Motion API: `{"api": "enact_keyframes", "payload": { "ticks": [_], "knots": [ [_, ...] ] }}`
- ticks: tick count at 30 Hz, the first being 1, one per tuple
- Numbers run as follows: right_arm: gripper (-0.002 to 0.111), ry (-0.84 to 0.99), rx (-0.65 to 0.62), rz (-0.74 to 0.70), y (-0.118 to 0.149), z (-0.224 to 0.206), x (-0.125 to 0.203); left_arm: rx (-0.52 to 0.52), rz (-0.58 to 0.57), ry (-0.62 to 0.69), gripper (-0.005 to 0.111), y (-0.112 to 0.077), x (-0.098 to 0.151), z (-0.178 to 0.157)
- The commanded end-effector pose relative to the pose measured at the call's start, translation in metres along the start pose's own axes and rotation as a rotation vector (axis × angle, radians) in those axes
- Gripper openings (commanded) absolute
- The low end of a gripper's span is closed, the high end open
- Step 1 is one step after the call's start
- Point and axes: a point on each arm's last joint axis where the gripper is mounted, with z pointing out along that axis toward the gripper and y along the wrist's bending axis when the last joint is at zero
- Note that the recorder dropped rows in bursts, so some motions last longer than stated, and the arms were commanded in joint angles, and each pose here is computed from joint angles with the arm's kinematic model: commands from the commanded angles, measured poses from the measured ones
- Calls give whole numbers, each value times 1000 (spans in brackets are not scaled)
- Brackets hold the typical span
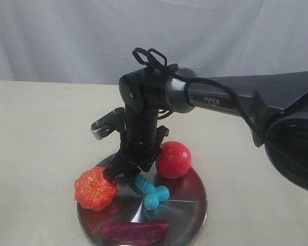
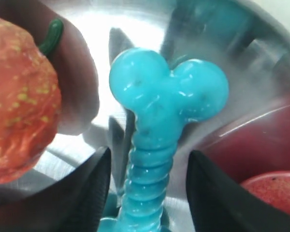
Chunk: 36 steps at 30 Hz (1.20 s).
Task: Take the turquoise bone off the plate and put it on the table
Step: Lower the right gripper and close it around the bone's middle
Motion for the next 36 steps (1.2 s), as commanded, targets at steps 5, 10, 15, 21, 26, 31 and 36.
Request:
{"api": "enact_keyframes", "payload": {
  "ticks": [5,10,15,21,26,31,36],
  "knots": [
    [47,-14,-22,15,1,-2,-2,-4,-8,-4,0,0,0,0],
    [47,-12,-23,15,1,-2,-2,-4,-8,-4,0,0,0,0],
    [47,-10,-23,16,1,1,-2,-4,-8,-4,0,0,0,0],
    [39,19,-26,16,1,14,-1,-4,-8,-4,0,0,0,0],
    [5,21,-13,9,-1,14,-1,-4,-8,-4,0,0,0,0],
    [-1,22,-14,11,0,12,0,-4,-8,-4,0,0,0,0],
    [-1,-6,-10,24,0,-8,0,-4,-8,-4,0,0,0,0]
  ]
}}
